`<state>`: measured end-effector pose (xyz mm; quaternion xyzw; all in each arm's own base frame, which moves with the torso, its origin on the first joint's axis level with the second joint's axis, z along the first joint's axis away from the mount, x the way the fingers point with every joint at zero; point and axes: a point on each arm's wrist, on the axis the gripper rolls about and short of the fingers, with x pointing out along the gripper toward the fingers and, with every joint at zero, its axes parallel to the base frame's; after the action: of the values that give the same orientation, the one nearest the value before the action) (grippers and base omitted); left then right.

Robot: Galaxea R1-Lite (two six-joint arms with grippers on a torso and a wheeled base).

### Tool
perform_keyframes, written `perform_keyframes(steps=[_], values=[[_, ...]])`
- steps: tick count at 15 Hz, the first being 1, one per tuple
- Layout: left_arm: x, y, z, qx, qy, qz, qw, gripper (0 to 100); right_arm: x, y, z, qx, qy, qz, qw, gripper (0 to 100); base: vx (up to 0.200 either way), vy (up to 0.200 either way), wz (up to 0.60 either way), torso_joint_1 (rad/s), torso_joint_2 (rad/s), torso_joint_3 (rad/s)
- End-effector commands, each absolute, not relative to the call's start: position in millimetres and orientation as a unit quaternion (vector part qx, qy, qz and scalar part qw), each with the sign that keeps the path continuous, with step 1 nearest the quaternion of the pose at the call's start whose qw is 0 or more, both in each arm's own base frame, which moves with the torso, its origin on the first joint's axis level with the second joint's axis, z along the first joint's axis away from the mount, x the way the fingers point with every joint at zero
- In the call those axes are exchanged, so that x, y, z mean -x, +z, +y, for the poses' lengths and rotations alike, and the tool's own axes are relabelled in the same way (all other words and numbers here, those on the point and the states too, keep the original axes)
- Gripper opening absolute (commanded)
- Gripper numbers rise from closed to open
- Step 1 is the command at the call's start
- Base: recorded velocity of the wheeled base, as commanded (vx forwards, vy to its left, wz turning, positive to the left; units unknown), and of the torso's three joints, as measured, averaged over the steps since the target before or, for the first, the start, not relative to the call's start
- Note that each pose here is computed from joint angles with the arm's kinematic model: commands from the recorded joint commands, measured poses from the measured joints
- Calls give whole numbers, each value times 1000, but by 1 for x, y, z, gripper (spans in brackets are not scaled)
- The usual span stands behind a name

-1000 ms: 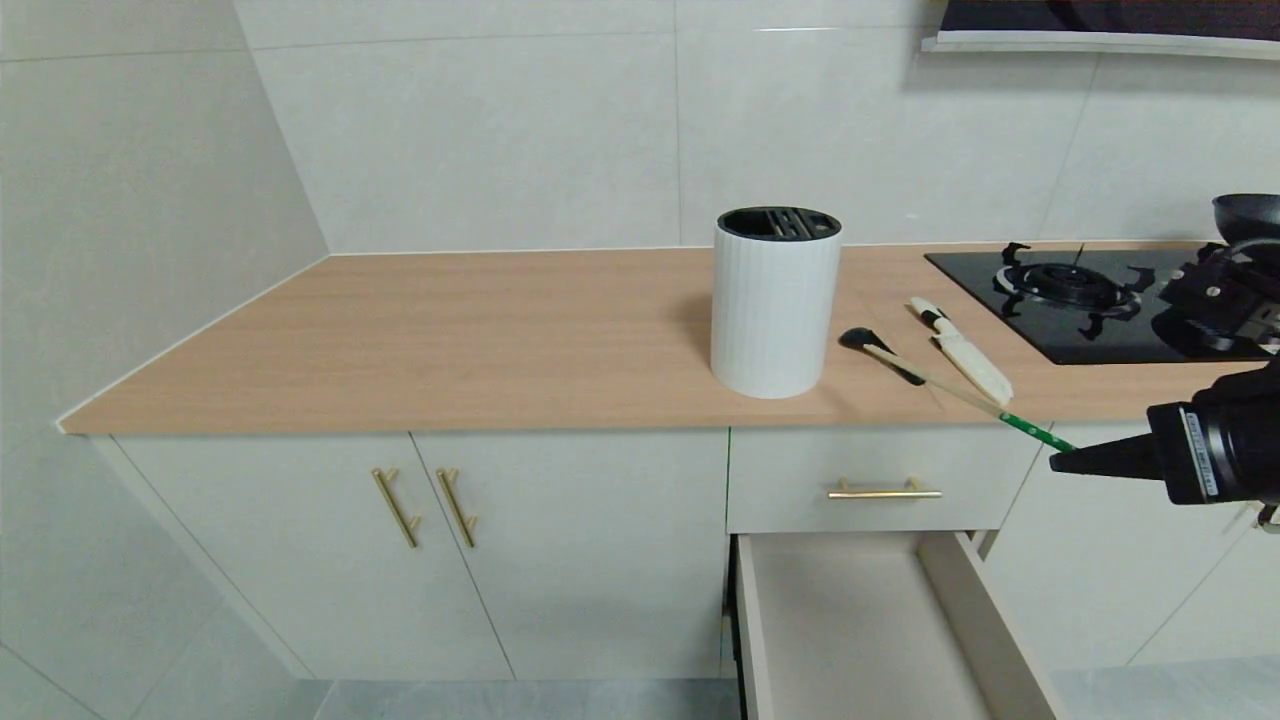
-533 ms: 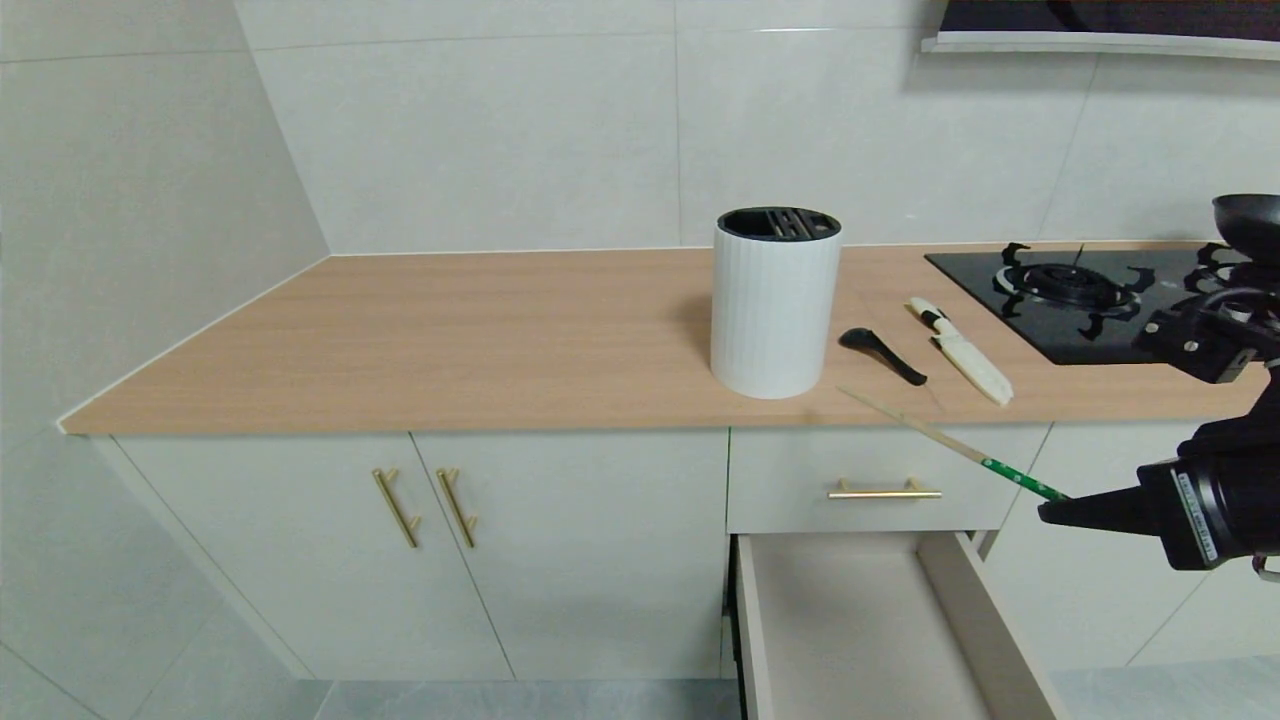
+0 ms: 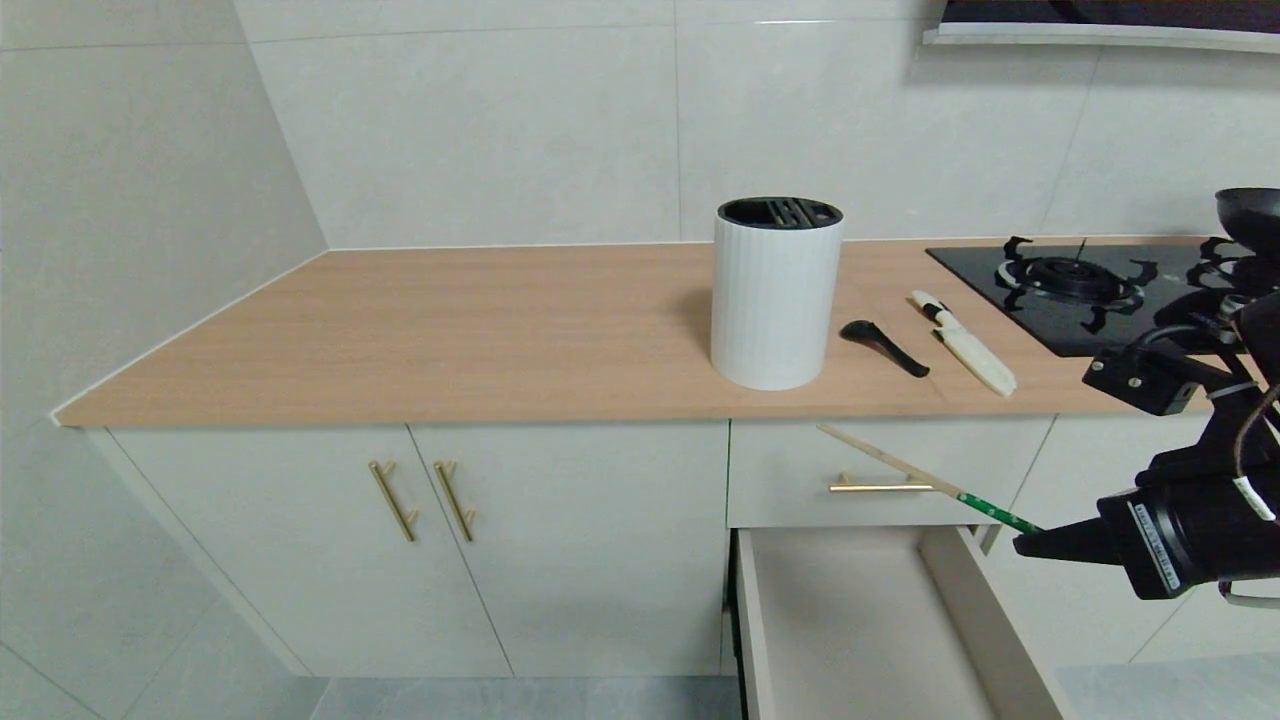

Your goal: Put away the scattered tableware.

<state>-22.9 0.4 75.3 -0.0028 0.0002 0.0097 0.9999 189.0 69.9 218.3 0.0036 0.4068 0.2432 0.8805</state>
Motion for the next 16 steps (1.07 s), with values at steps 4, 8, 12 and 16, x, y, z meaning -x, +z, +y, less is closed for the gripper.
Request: perform_keyframes(steps=[4,8,12,16], values=[[23,75,0,3,10,1,1000,100,-193,213,72,-2,243,417,876,0,0,0,0,-183,458,264],[23,75,0,3,10,1,1000,100,-194,213,72,-2,243,419,875,0,0,0,0,-182,475,294],[23,75,0,3,10,1,1000,100,-196,210,73,-2,242,425,872,0,0,0,0,-160,458,299],[23,75,0,3,10,1,1000,100,-197,210,73,-1,242,426,872,0,0,0,0,-130,449,330]])
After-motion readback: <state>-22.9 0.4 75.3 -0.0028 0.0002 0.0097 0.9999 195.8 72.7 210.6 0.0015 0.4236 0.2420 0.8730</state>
